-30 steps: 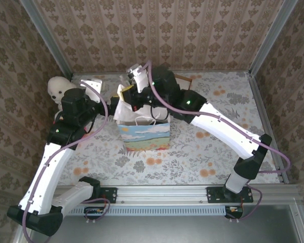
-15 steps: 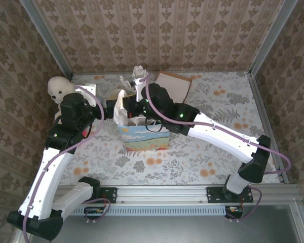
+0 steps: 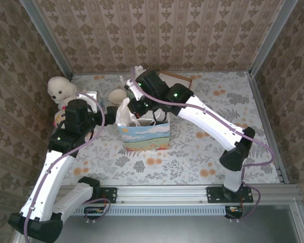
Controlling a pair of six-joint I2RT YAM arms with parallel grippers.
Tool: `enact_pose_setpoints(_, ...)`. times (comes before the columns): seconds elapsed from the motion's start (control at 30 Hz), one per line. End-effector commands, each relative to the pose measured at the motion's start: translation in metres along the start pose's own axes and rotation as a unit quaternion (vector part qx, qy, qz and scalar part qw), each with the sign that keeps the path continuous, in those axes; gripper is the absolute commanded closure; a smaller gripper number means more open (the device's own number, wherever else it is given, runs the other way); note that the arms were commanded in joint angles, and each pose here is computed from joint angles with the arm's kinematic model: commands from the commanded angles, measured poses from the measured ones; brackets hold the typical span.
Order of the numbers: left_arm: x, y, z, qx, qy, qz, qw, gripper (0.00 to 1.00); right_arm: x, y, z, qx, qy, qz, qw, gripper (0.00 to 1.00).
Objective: Pack the takeout coffee
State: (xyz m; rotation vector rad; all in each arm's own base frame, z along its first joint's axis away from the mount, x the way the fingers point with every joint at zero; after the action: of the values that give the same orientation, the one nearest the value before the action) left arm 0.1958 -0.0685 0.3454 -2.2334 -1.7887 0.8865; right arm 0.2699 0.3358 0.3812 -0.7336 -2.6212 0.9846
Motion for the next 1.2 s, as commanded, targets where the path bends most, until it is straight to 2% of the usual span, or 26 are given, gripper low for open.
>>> enact_pose_setpoints(0.0,0.011,-0.002,0.005,-0.015,-0.038,-0.045,0.998,0.00,0.003,0.016,0.017,0.080,-0.082,-0.035,0.993,1.00)
enact_pose_setpoints(0.1,0.018,-0.002,0.005,-0.037,-0.069,-0.080,0.994,0.00,0.000,0.031,0.018,0.094,-0.128,-0.040,0.986,1.00)
enact_pose_setpoints(0.2,0.015,0.001,0.003,-0.040,-0.083,-0.066,0.994,0.00,-0.002,0.036,0.020,0.117,-0.172,-0.042,0.977,1.00)
enact_pose_setpoints(0.5,0.021,0.004,0.008,-0.060,-0.115,-0.078,0.989,0.00,-0.011,0.015,0.043,0.206,-0.258,-0.053,0.943,1.00)
enact_pose_setpoints(0.7,0.034,0.008,0.016,-0.063,-0.151,-0.139,0.977,0.00,-0.012,0.040,0.039,0.193,-0.284,-0.075,0.936,0.97)
enact_pose_setpoints(0.8,0.046,0.010,0.025,-0.079,-0.175,-0.177,0.965,0.00,-0.012,0.047,0.030,0.177,-0.295,-0.074,0.936,0.87)
enact_pose_setpoints(0.87,0.053,0.012,0.030,-0.083,-0.186,-0.192,0.960,0.00,-0.012,0.042,0.022,0.163,-0.294,-0.064,0.940,0.72)
enact_pose_setpoints(1.03,0.068,0.023,0.050,-0.079,-0.244,-0.214,0.943,0.00,-0.005,0.003,0.006,0.092,-0.297,-0.054,0.949,0.43)
enact_pose_setpoints(1.17,0.077,0.038,0.066,-0.070,-0.279,-0.222,0.932,0.00,-0.006,-0.024,-0.003,0.035,-0.280,0.004,0.959,0.30)
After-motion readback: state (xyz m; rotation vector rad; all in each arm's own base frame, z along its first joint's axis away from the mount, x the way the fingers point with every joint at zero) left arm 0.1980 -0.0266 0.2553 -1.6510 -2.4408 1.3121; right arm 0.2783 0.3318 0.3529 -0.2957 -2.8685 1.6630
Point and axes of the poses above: each hand's point on the last joint's axis, 136 mm out from that joint toward the fingers, its own y axis out along the fingers, its own x axis along the line the jaws close on, z = x × y, the point moved 10 cm from there along -y, back along the fingers, and after that the axes turned 12 degrees about -y, right-handed, at the moved point
